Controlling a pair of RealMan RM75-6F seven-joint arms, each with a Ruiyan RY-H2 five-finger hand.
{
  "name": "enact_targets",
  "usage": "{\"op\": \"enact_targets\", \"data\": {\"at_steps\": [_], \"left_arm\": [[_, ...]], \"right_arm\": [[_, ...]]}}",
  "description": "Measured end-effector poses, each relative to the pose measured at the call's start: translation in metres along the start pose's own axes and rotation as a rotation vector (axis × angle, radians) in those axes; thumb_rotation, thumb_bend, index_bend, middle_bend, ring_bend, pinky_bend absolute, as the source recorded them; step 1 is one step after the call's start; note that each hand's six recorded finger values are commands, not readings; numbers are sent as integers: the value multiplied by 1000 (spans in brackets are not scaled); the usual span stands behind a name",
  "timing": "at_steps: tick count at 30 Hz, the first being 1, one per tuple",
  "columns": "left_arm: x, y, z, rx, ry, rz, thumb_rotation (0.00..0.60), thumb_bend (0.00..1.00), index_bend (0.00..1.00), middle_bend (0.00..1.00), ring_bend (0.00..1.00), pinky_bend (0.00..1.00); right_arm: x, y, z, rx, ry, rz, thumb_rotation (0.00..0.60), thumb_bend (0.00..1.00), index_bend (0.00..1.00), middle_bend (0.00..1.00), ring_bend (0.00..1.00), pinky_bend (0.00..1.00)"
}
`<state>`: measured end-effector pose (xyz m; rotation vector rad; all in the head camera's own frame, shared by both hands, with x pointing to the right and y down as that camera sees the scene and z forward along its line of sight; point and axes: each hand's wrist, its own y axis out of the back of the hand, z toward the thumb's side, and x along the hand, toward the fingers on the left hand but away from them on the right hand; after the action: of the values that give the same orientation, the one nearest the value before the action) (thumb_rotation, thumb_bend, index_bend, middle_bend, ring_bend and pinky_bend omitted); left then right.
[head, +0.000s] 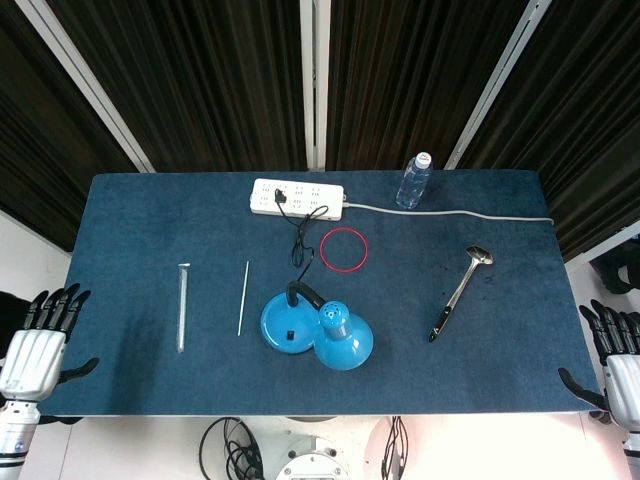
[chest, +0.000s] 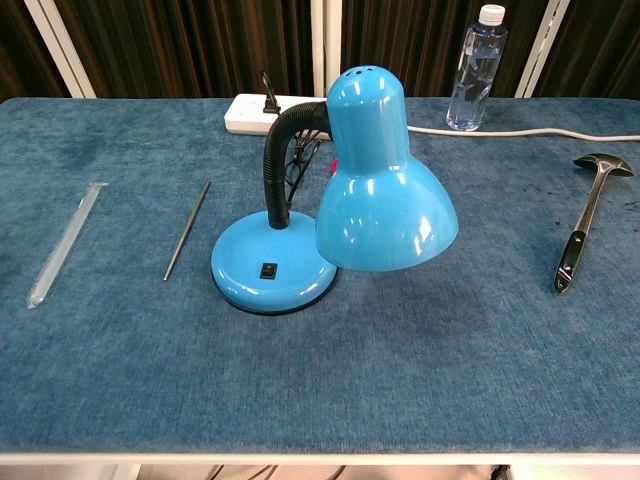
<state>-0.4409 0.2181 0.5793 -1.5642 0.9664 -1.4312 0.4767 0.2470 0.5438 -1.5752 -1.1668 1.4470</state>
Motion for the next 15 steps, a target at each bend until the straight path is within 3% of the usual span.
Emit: {"op": "enact_targets", "data": {"at_steps": [15], "left_arm": [[1, 0, 5, 1, -18, 1, 600, 0, 66, 3, 0, 0]], "right_arm": [[0, 0, -1, -2, -3, -3, 600, 170, 0, 0, 0, 0]]}}
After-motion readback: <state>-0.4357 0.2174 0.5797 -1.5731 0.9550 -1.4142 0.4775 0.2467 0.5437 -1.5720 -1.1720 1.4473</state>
